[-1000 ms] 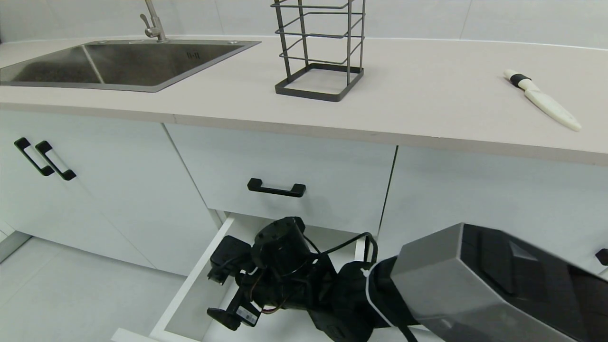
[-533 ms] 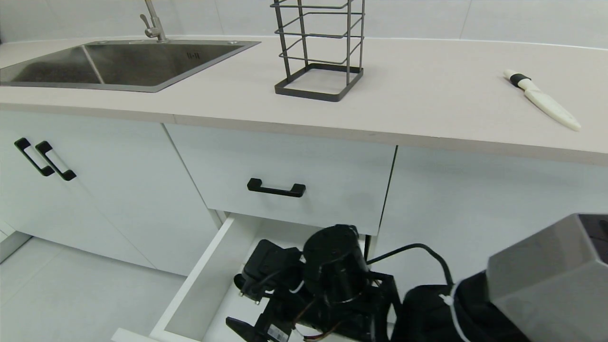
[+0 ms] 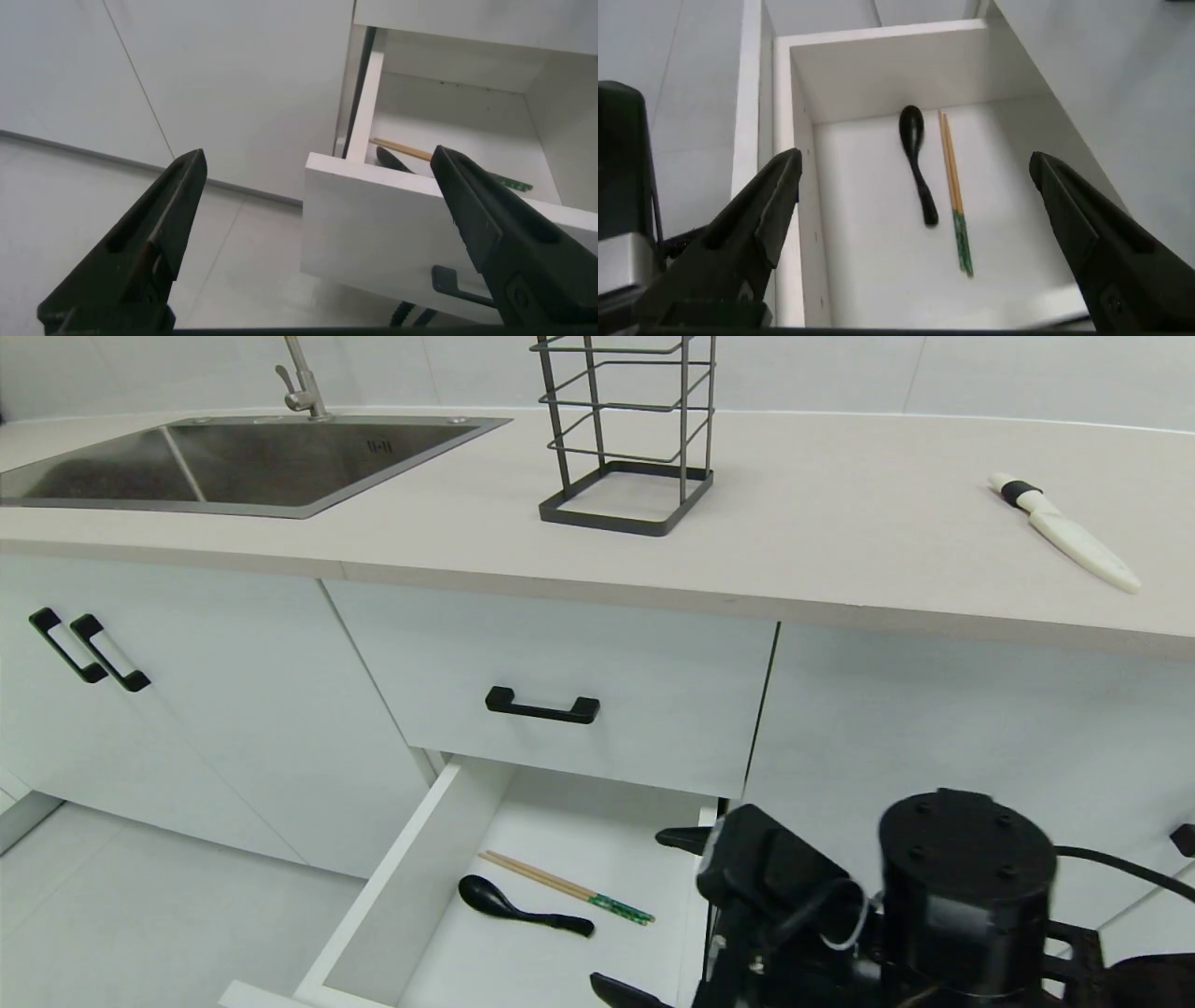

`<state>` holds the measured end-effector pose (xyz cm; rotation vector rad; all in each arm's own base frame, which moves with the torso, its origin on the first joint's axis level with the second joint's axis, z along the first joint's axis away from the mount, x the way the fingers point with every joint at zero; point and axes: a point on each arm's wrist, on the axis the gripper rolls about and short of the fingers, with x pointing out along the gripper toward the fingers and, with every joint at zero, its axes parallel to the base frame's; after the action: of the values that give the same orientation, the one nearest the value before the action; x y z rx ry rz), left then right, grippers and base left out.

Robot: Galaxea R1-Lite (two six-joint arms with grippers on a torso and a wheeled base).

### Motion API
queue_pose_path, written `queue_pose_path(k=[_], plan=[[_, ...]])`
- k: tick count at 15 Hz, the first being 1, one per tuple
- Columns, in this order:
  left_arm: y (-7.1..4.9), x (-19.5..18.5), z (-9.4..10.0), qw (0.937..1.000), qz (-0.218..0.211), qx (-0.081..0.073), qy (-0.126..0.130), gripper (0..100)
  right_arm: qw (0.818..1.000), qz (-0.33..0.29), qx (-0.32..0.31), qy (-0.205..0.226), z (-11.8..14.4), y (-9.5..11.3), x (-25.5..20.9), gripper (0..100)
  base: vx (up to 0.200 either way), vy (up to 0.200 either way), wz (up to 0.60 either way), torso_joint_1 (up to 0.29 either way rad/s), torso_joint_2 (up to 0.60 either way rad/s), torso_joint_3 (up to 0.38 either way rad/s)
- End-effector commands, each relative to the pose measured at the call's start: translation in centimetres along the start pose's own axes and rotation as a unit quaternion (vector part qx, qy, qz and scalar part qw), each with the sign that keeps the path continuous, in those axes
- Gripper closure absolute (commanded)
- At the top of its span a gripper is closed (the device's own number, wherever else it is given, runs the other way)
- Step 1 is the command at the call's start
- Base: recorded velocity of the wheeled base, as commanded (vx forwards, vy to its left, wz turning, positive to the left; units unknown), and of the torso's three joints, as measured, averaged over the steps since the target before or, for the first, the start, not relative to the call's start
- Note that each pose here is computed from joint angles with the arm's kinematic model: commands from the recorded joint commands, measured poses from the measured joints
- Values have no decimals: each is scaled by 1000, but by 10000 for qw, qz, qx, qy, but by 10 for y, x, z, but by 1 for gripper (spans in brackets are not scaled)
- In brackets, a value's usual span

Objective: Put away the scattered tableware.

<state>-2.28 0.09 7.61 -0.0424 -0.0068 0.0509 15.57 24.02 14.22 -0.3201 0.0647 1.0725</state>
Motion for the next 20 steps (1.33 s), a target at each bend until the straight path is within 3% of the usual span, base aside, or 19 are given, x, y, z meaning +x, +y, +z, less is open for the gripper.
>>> queue_pose_path(k=[1, 4, 9, 11, 14, 15, 16, 17, 20], plan=[[0, 0, 0, 10000, 5, -3, -2, 0, 9996, -198, 14, -195, 6, -7, -43, 0, 0, 0, 0, 0, 0, 0], [0, 0, 0, 10000, 5, -3, -2, 0, 9988, -443, 42, -207, -8, -5, -113, 0, 0, 0, 0, 0, 0, 0], [0, 0, 0, 10000, 5, -3, -2, 0, 9811, -1713, 37, -900, -33, 4, -220, 0, 0, 0, 0, 0, 0, 0], [0, 0, 0, 10000, 5, -3, -2, 0, 9647, -2407, 21, -1067, -36, 8, -245, 0, 0, 0, 0, 0, 0, 0], [0, 0, 0, 10000, 6, 74, 6, 0, 9199, -3703, -100, -1288, -23, 18, -279, 0, 0, 0, 0, 0, 0, 0], [0, 0, 0, 10000, 6, 36, 5, 0, 9056, -4034, -95, -1308, -22, 19, -282, 0, 0, 0, 0, 0, 0, 0], [0, 0, 0, 10000, 5, 20, -2, 0, 8967, -4224, 13, -1326, -22, 20, -283, 0, 0, 0, 0, 0, 0, 0], [0, 0, 0, 10000, 5, 35, -2, 0, 8732, -4626, 318, -1502, -23, 24, -286, 0, 0, 0, 0, 0, 0, 0], [0, 0, 0, 10000, -2, 35, -2, 0, 8524, -4926, 329, -1722, -41, 41, -291, 0, 0, 0, 0, 0, 0, 0]])
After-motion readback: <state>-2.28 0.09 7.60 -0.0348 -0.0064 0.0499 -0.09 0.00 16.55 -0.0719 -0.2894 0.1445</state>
